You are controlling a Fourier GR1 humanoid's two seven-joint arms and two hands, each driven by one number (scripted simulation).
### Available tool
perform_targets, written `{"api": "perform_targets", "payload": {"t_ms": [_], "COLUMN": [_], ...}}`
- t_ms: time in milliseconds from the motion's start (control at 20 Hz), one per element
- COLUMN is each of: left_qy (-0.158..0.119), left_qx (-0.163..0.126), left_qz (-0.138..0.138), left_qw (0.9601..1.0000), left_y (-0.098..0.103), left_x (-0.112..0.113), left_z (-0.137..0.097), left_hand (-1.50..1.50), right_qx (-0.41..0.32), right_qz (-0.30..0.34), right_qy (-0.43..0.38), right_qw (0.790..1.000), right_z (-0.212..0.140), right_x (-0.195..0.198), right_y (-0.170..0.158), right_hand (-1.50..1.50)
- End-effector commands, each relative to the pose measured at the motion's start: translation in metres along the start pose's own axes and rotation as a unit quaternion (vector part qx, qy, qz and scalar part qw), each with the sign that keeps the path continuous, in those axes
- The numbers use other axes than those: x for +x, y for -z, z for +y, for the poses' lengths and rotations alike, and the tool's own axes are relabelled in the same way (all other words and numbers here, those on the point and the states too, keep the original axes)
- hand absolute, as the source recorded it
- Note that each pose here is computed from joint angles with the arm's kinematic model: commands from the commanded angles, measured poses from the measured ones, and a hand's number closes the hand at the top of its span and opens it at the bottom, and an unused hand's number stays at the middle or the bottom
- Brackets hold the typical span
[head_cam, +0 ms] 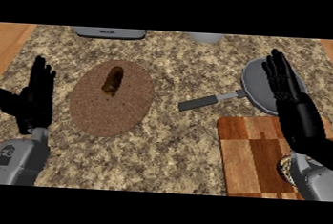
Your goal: Pick the cupcake from the cutting board and place it in the pan
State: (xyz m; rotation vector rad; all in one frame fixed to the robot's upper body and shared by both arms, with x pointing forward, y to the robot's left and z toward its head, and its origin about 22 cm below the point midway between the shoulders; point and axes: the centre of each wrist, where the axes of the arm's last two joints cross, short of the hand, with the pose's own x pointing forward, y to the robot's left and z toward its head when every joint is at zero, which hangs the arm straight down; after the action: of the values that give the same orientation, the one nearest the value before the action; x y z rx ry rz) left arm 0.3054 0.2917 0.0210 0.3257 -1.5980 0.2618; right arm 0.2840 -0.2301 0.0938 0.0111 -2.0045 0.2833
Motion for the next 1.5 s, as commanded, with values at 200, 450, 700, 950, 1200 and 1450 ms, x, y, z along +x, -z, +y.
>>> {"api": "perform_targets", "payload": {"t_ms": [200, 450, 700, 950, 1200, 1450], "left_qy": [0.185, 0.194, 0.203, 0.204, 0.198, 0.207], "left_qx": [-0.012, 0.011, -0.044, -0.044, -0.055, -0.060], "left_qz": [0.102, 0.145, 0.154, 0.152, 0.167, 0.151], "left_qw": [0.9773, 0.9702, 0.9661, 0.9661, 0.9642, 0.9647], "left_y": [-0.009, -0.022, -0.026, -0.011, -0.028, -0.023], "left_x": [-0.018, -0.035, -0.028, -0.014, -0.028, -0.016], "left_z": [0.071, 0.092, 0.080, 0.066, 0.075, 0.061], "left_hand": [0.00, 0.00, 0.00, 0.00, 0.00, 0.00], "right_qx": [-0.024, -0.305, -0.359, -0.262, -0.208, -0.103], "right_qz": [0.029, 0.147, 0.045, 0.069, 0.171, 0.279], "right_qy": [0.061, -0.155, -0.063, -0.133, -0.237, -0.352], "right_qw": [0.997, 0.928, 0.930, 0.953, 0.934, 0.888], "right_z": [-0.059, -0.128, -0.088, -0.100, -0.118, -0.137], "right_x": [0.003, -0.032, -0.040, 0.009, 0.045, 0.076], "right_y": [-0.030, -0.082, -0.155, -0.171, -0.160, -0.140], "right_hand": [-1.50, 1.50, -1.50, -1.50, -1.50, -1.50]}}
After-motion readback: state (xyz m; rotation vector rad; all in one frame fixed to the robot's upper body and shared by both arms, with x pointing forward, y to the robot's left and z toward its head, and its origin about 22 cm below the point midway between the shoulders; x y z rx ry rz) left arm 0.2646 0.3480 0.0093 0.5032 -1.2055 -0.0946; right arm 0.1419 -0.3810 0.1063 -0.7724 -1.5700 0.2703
